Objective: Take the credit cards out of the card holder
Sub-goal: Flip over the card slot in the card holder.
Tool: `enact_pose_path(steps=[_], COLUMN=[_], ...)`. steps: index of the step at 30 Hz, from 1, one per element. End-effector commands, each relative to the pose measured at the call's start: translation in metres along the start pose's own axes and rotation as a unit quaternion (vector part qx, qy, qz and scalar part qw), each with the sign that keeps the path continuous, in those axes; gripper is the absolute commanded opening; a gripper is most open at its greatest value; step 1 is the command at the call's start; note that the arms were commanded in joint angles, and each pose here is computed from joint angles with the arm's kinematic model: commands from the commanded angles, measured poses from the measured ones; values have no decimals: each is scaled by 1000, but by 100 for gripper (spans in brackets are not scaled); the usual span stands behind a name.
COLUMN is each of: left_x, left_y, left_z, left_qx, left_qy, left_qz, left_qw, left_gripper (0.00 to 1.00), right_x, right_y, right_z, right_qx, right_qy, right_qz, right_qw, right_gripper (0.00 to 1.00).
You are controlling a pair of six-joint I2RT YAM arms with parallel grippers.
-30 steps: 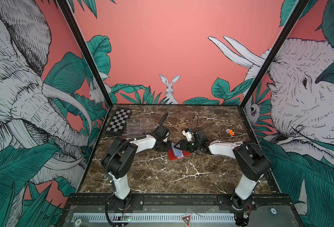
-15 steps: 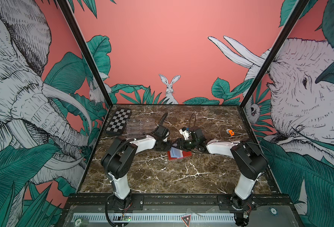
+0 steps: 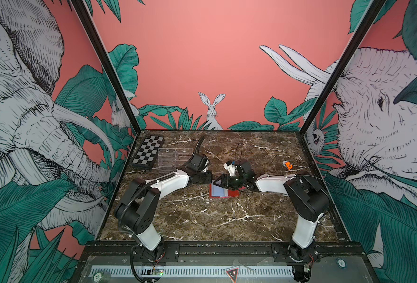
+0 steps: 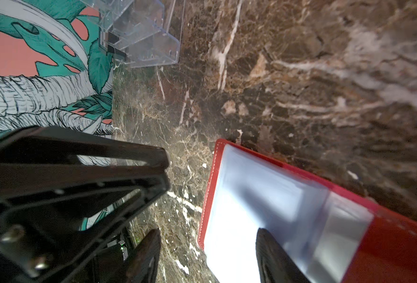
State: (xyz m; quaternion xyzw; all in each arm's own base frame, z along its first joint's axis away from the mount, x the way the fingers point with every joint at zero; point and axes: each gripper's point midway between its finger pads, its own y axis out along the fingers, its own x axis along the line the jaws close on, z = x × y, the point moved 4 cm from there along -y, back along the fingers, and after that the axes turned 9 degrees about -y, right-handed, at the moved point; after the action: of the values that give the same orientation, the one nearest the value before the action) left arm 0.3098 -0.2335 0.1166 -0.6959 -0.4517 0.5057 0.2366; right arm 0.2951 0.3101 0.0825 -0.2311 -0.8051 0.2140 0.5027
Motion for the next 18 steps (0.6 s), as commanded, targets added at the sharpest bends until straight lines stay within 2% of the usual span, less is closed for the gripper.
enact_pose_path(steps=[1,6,8,11,18], left_x=[-3,4,6,10,9], left_y=[-20,-24,-25,-25,-26], left_z=[-8,4,10,17,23], left_qx=[-31,-30,-28,-22,-23], left_qy=[-27,-88,-107,-113,-132], left_qz=[18,74,97,99,132], left_qw=[999,993,989,988,982], left_gripper=[38,54,62,74,80], right_x=[-9,-10,-7,2,14], right_y=[4,-1,-3,-7,-23], right_z=[9,10,9,4,-3], right_qx=[2,-3,-8,-15,-30], right_qy=[-1,-3,-4,-6,-17], right_qz=[17,29,26,11,17], right_qw=[1000,1000,1000,1000,999], right_gripper=[59,51,50,51,51])
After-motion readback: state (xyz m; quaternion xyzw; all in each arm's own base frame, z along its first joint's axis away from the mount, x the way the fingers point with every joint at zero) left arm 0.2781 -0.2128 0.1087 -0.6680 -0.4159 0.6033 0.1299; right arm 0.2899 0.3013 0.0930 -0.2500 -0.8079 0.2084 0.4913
